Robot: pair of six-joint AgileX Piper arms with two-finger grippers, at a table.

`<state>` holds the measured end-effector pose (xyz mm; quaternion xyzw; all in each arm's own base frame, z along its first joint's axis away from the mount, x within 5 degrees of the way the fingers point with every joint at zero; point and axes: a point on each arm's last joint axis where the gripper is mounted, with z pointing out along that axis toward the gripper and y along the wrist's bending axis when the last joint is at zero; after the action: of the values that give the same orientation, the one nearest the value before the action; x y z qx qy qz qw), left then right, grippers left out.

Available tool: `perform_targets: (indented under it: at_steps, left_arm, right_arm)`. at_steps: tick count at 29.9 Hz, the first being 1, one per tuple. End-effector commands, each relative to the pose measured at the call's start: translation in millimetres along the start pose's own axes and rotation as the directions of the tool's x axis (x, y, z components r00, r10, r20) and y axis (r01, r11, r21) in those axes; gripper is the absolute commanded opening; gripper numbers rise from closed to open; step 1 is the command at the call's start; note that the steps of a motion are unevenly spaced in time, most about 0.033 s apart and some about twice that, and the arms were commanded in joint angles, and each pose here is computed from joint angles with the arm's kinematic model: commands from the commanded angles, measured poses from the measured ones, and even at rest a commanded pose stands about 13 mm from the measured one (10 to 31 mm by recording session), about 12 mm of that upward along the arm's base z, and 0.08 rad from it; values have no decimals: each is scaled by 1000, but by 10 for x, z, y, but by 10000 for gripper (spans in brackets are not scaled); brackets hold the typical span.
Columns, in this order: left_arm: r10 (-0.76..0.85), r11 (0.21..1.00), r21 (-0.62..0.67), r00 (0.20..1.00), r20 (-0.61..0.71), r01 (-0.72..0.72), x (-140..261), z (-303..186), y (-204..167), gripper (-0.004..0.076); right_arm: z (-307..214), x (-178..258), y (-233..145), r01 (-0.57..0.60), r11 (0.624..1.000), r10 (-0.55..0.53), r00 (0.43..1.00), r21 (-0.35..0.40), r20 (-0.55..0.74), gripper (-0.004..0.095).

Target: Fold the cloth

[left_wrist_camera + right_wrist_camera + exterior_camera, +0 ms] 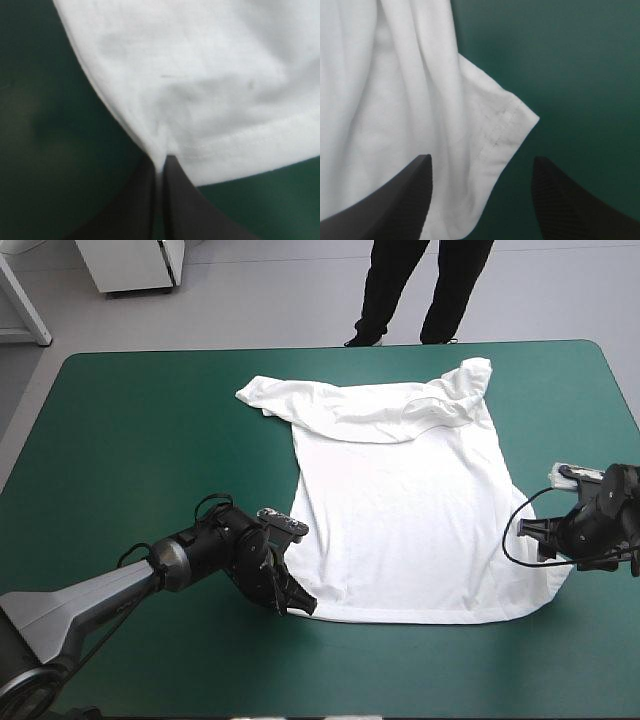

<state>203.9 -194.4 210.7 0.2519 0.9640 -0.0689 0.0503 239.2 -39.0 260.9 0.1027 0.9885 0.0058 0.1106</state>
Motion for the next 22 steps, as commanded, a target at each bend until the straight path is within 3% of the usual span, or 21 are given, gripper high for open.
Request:
perform_targets:
  at_steps: [1, 6, 15, 22]
  left_arm:
    - [-6, 999, 34, 996, 94, 3, -76, -55, -52, -22]
    - [-8, 999, 36, 996, 93, 5, -75, -55, -54, -22]
    - [-8, 999, 36, 996, 93, 5, -75, -55, -54, -22]
    - [-5, 999, 33, 996, 89, 2, -72, -54, -51, -22]
  right_arm:
    - [-50, -4, -48, 6, 999, -9, 996, 39, 87, 568]
    - [54, 40, -116, 3, 996, -12, 996, 92, 91, 567]
    - [233, 87, -214, -44, 997, 34, 990, 66, 139, 444]
    - [489, 36, -183, -54, 998, 53, 997, 21, 48, 424]
